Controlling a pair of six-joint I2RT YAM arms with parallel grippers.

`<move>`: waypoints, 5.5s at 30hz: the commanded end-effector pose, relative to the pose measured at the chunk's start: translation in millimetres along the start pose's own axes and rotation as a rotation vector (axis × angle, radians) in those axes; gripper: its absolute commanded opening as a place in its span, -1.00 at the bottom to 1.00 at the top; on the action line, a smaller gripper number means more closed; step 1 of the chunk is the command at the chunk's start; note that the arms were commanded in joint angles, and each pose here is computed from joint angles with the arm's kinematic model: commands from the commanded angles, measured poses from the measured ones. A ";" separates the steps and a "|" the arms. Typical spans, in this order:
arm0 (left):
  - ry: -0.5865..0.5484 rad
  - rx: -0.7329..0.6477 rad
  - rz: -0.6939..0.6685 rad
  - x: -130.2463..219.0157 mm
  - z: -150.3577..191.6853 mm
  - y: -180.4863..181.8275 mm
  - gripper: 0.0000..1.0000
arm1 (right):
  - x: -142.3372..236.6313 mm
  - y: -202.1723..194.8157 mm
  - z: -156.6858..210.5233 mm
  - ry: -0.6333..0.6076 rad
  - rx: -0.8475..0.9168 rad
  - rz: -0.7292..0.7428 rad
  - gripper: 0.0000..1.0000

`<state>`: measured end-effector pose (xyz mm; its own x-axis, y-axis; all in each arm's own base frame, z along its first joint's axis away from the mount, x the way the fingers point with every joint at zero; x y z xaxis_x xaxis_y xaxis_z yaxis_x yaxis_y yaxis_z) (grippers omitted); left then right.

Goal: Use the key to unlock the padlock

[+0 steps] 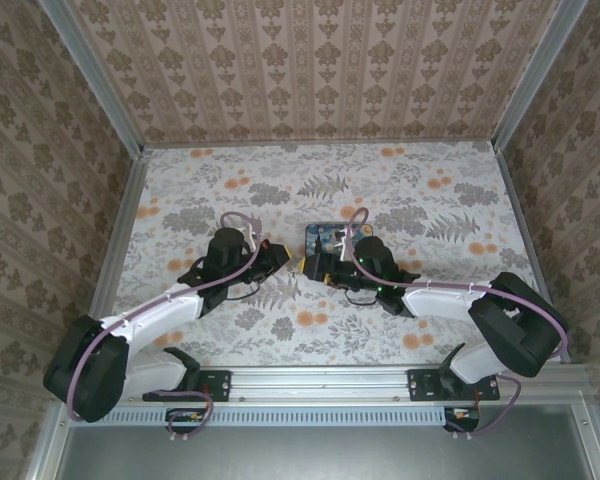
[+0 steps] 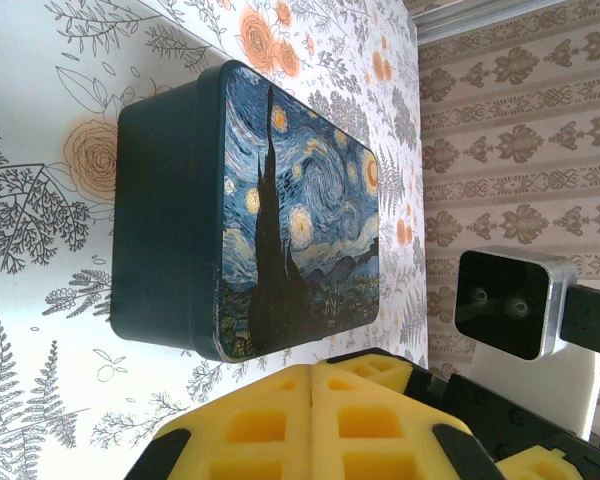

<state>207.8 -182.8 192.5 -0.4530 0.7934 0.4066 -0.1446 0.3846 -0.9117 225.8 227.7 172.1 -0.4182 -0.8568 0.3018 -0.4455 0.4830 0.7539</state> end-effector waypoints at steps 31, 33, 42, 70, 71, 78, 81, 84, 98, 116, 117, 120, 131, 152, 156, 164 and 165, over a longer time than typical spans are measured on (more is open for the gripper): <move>-0.262 0.011 0.174 7.7 -9.9 -36.3 -1.00 | -26.5 10.0 -24.2 -0.345 -0.114 -0.220 0.00; -0.263 0.013 0.173 7.4 -10.0 -35.8 -1.00 | -29.1 11.7 -23.1 -0.335 -0.115 -0.225 -0.02; -0.265 0.008 0.172 7.0 -9.8 -35.7 -1.00 | -34.3 16.4 -21.8 -0.320 -0.114 -0.243 -0.14; -0.274 -0.001 0.163 5.9 -8.2 -35.4 -1.00 | -32.5 17.4 -17.0 -0.317 -0.128 -0.248 -1.00; -0.272 -0.003 0.162 5.9 -8.2 -35.7 -1.00 | -31.9 17.8 -17.2 -0.317 -0.128 -0.250 -1.00; -0.257 -0.056 0.108 14.1 -9.7 -37.9 0.09 | -25.6 9.4 -17.6 -0.310 -0.143 -0.226 -1.00; -0.243 -0.069 0.082 23.3 -14.8 -38.6 0.67 | -20.7 1.7 -16.4 -0.298 -0.153 -0.204 -1.00; -0.196 -0.091 0.045 30.5 -21.3 -38.7 0.95 | -16.0 -2.6 -17.1 -0.278 -0.156 -0.190 -1.00; 0.059 -0.264 0.066 24.4 -28.8 -47.5 0.49 | -3.1 -0.6 -27.8 -0.167 -0.162 -0.260 -1.00; 0.117 -0.200 0.104 -7.2 -27.1 -40.6 -0.12 | -7.1 6.3 -37.4 -0.182 -0.195 -0.320 -1.00; 0.118 -0.199 0.104 -8.5 -26.6 -40.1 -0.11 | -6.8 6.6 -38.0 -0.185 -0.195 -0.321 -1.00; 0.122 -0.188 0.109 -11.7 -25.5 -37.7 -0.14 | -6.9 6.6 -38.1 -0.187 -0.197 -0.320 -1.00; 0.122 -0.172 0.128 -15.8 -23.5 -38.0 -0.42 | -8.2 3.9 -37.2 -0.193 -0.209 -0.307 -1.00; 0.123 -0.168 0.126 -16.1 -19.0 -34.5 -0.81 | -8.7 -5.8 -34.7 -0.214 -0.235 -0.292 -1.00; 0.128 -0.173 0.127 -18.6 -18.3 -36.0 -1.00 | -8.0 -5.9 -34.8 -0.217 -0.233 -0.294 -1.00; 0.052 -0.120 0.121 -18.7 -21.3 -33.0 -1.00 | 8.2 -12.7 -37.3 -0.282 -0.239 -0.261 -0.33; 0.036 -0.112 0.124 -18.0 -22.0 -33.0 -1.00 | 11.7 -13.4 -38.1 -0.296 -0.237 -0.255 -0.25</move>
<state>238.4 -201.5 217.7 -0.3808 0.8707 0.3113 0.0284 0.3475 -0.9373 257.4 214.7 174.3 -0.4957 -0.8685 -0.0013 -0.3375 0.1913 0.9217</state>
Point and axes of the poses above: each hand's point on the last joint's axis, 136 mm out from that joint toward the fingers, its own x axis back along the fingers, its own y axis along the line the jaws close on, z = x × y, the point moved 10 cm from there along x, back along the fingers, and after that the axes turned 14 degrees about x, right-handed, at the moved point
